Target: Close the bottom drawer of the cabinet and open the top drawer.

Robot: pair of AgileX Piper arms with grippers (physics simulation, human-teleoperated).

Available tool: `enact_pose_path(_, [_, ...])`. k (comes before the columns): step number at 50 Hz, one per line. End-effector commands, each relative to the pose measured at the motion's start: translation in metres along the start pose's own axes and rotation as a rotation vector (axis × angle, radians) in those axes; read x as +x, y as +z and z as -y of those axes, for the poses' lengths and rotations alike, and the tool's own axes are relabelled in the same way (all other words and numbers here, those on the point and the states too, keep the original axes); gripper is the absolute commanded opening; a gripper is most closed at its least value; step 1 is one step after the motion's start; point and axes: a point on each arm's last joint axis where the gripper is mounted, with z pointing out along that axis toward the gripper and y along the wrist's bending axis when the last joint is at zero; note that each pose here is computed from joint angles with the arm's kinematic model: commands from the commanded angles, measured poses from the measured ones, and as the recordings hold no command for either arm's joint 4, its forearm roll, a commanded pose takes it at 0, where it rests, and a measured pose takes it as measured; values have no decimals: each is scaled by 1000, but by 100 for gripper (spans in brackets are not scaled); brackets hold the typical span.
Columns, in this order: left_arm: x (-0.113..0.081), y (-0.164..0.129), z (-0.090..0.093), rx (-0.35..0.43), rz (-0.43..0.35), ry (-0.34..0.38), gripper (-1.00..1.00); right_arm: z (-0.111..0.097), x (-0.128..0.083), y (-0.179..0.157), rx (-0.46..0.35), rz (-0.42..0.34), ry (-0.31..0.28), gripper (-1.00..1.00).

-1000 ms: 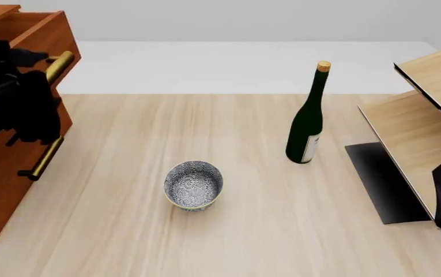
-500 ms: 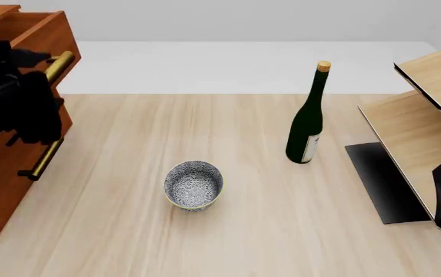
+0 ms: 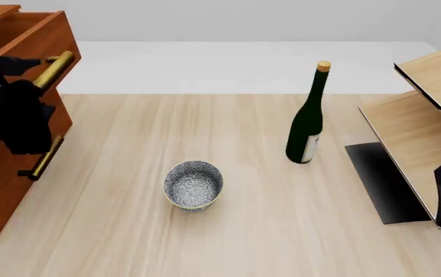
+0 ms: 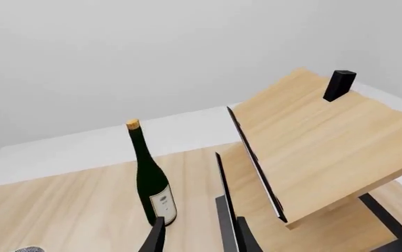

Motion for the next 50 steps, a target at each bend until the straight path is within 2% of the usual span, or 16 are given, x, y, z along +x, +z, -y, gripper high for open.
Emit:
enact_pose_path(1, [1,-23,3,-9,-6,-3,100,0,1,1,0,-2,-1,100])
enact_pose_path(20, [-3,-75,-2,-37,23,-38,100,0,0,0,3,2,0,100])
enact_pose_path(27, [-5,-94,-10,-45,42,-65,100,0,-1,-2,-1,5,-1,100])
enact_pose_path(35, [-8,-112,-44,-48,70,-166,100,-1,-1,-5,-12,4,1,100])
enact_pose_path(36, [-6,-117,-52,-61,58,-187,100,-1,-1,-6,-16,3,-1,100])
enact_pose_path(37, [-3,-123,-53,-102,33,-167,100,-1,0,-6,-17,3,-3,100])
enact_pose_path(38, [-2,-125,-62,-106,30,-191,100,-1,-1,-6,-19,2,-1,100])
enact_pose_path(41, [-5,-123,-79,-95,57,-243,100,-1,0,-6,-21,1,0,100])
enact_pose_path(42, [-5,-123,-79,-95,57,-243,100,-1,0,-6,-21,1,0,100])
enact_pose_path(43, [-9,-117,-87,-65,85,-279,100,-1,0,-6,-21,1,0,100])
enact_pose_path(44, [-7,-119,-90,-82,71,-276,100,-1,0,-6,-21,1,0,100])
enact_pose_path(46, [-13,-113,-118,-45,113,-374,100,-1,0,-6,-23,1,0,100])
enact_pose_path(48, [-12,-117,-123,-63,106,-374,100,-1,1,-6,-21,1,-5,100])
enact_pose_path(50, [-16,-117,-145,-57,140,-432,100,-1,1,-5,-19,1,-5,100])
